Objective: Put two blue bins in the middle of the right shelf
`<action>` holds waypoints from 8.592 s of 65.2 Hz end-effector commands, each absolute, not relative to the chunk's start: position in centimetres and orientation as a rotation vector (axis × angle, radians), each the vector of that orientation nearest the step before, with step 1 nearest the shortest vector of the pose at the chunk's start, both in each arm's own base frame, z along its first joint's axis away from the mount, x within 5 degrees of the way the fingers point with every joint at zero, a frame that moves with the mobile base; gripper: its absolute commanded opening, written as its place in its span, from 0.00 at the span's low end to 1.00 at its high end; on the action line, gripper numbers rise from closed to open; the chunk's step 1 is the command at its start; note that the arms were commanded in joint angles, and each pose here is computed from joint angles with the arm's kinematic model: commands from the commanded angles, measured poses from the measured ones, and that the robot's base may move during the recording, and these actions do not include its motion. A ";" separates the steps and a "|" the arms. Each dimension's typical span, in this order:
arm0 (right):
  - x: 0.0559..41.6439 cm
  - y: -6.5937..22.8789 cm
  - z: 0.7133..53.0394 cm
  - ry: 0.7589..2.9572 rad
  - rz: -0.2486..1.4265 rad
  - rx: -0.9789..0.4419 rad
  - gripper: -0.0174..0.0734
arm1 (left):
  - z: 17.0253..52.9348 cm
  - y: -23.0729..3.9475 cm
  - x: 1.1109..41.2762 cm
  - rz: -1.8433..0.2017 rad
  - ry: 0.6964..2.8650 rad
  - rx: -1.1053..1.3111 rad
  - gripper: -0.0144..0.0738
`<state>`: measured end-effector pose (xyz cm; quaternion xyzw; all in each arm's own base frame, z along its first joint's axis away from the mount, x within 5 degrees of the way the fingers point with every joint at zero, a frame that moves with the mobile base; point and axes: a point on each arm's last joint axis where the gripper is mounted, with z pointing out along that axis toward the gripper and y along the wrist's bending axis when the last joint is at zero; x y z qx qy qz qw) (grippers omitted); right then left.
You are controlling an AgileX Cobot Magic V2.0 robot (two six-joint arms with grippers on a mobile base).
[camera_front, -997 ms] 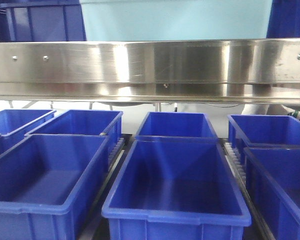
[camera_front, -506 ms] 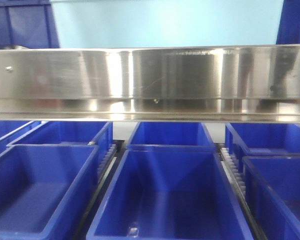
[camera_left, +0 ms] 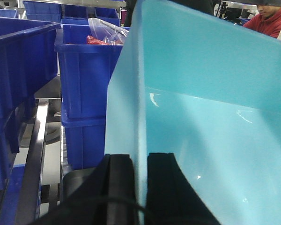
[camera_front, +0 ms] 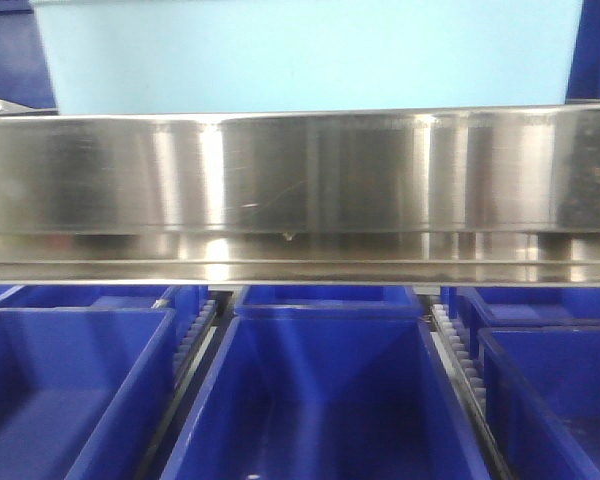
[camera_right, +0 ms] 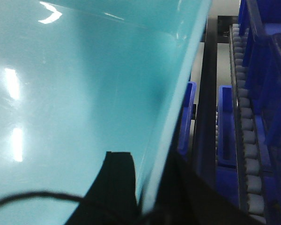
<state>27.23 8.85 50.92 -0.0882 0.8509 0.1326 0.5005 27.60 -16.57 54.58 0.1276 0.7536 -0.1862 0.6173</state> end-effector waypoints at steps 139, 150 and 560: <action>26.8 9.5 51.1 2.059 0.384 -0.254 0.03 | 52.2 -16.0 26.6 -0.340 2.038 0.318 0.04; 28.1 10.2 49.4 2.154 0.417 -0.266 0.03 | 50.8 -15.7 26.9 -0.249 2.122 0.325 0.04; 27.2 11.7 49.9 2.011 0.475 -0.187 0.02 | 50.4 -12.6 25.2 -0.616 2.021 0.377 0.04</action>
